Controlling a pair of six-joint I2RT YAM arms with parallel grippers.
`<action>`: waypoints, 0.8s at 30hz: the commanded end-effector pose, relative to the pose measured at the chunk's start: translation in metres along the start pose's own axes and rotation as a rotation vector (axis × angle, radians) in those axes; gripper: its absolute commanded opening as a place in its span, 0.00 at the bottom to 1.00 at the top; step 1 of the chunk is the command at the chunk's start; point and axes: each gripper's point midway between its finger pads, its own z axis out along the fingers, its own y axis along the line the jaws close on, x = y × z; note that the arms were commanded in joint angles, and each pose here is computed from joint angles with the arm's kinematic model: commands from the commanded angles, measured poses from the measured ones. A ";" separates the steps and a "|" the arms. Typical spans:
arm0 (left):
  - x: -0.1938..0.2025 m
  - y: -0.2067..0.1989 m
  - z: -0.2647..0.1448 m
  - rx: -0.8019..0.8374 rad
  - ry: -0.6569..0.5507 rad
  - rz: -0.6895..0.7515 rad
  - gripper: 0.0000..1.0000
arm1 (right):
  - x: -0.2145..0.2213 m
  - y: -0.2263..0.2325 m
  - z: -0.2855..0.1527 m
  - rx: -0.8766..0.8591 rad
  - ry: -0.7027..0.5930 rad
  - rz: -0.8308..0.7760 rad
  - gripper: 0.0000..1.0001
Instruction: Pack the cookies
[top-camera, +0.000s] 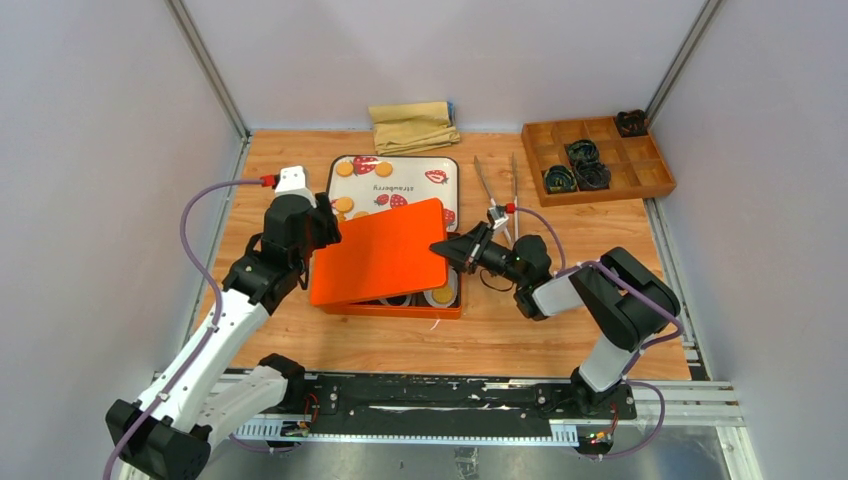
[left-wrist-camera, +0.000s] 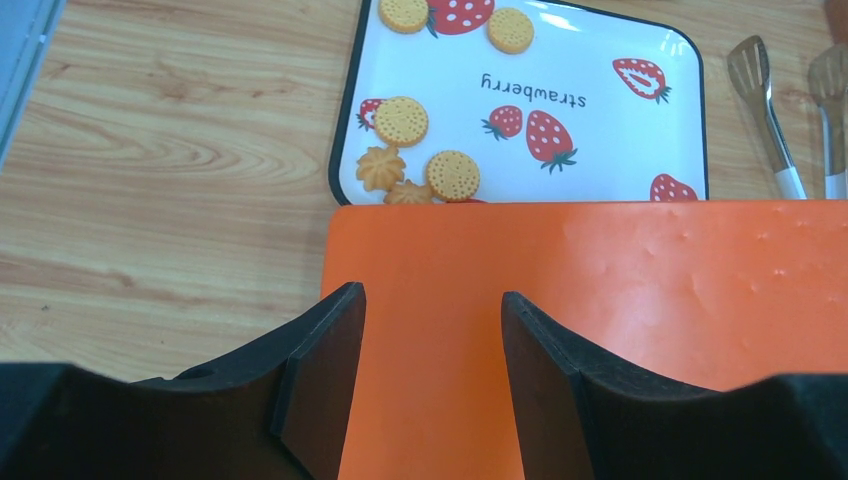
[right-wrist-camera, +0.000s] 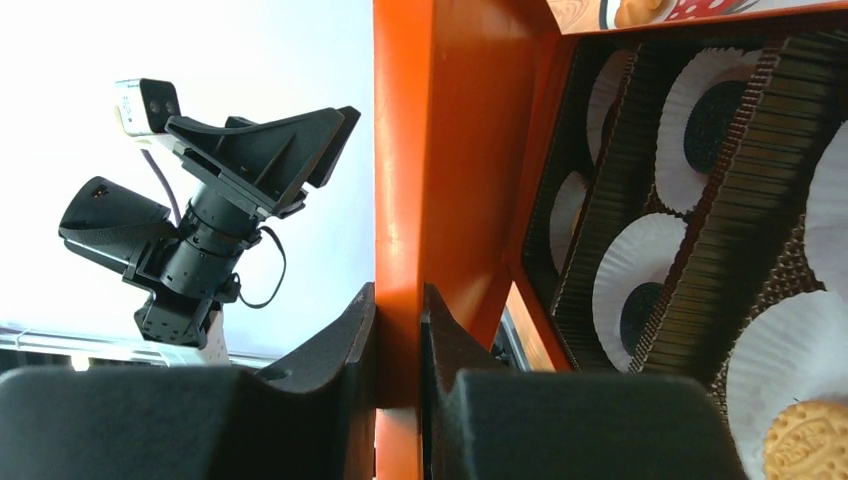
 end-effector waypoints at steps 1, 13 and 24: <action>-0.001 -0.005 0.003 0.016 -0.014 -0.008 0.59 | -0.011 -0.020 -0.007 0.048 -0.059 -0.045 0.00; 0.043 -0.015 0.023 0.086 0.040 -0.039 0.59 | -0.012 -0.054 -0.030 0.155 -0.046 0.002 0.03; 0.072 -0.012 0.035 0.084 0.077 -0.021 0.59 | -0.007 -0.077 -0.038 0.350 0.001 0.010 0.30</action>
